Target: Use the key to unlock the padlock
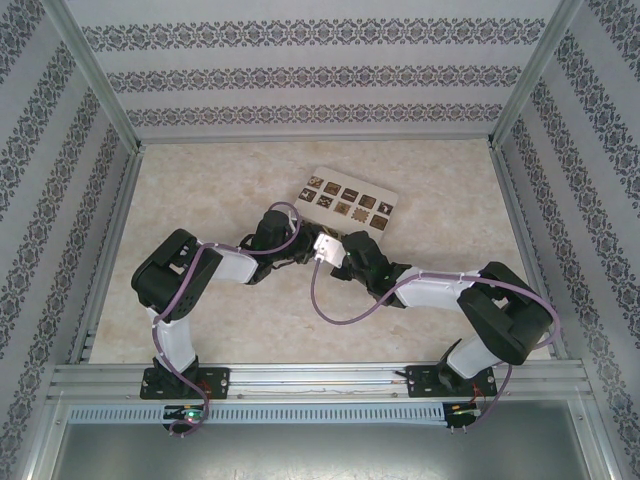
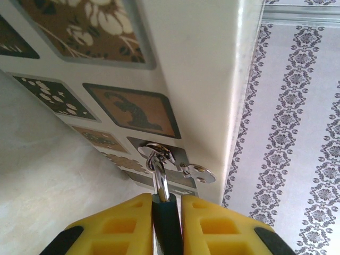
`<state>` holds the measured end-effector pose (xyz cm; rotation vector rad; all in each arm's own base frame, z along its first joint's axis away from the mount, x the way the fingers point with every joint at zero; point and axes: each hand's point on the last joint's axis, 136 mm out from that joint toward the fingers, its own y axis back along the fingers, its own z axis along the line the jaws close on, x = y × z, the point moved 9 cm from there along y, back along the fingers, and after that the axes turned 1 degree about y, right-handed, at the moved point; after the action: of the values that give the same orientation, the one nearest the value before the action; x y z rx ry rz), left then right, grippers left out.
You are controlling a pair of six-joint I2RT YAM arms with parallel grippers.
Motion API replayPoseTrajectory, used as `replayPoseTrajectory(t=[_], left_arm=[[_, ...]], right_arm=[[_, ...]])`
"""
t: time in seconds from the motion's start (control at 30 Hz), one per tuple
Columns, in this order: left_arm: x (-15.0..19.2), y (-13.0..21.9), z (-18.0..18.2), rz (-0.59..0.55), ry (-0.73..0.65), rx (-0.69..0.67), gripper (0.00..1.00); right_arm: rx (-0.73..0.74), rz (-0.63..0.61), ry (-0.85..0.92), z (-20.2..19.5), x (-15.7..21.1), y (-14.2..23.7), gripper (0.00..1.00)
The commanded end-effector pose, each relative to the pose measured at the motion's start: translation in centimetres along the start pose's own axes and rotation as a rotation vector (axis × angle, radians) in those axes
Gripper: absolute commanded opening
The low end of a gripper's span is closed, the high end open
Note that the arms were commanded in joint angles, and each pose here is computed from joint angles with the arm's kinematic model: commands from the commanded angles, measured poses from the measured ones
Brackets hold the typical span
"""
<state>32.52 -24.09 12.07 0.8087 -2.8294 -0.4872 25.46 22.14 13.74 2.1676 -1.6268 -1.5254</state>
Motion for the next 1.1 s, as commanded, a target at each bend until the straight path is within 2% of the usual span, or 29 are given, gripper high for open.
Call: replayPoseTrajectory(t=[0.0,0.43,0.73,1.07], left_arm=[[1.2,-0.5,-2.0,0.064,-0.058,0.088,0.17],[1.3,-0.7,-0.6,0.062,-0.047,0.052,0.17],[1.5,-0.9,0.1,0.061,-0.045,0.031,0.17],[1.1,-0.1,-0.6,0.027,-0.087,0.022,0.34]], right_arm=[[0.113,-0.117,-0.147,-2.2,-1.7,0.3,0.0],[0.137,-0.217,-0.506,-1.0,0.6,-0.1,0.0],[0.139,-0.214,-0.598,0.6,2.4,-0.6,0.0],[0.164,-0.2,-0.672,1.2,4.1,0.2,0.0]])
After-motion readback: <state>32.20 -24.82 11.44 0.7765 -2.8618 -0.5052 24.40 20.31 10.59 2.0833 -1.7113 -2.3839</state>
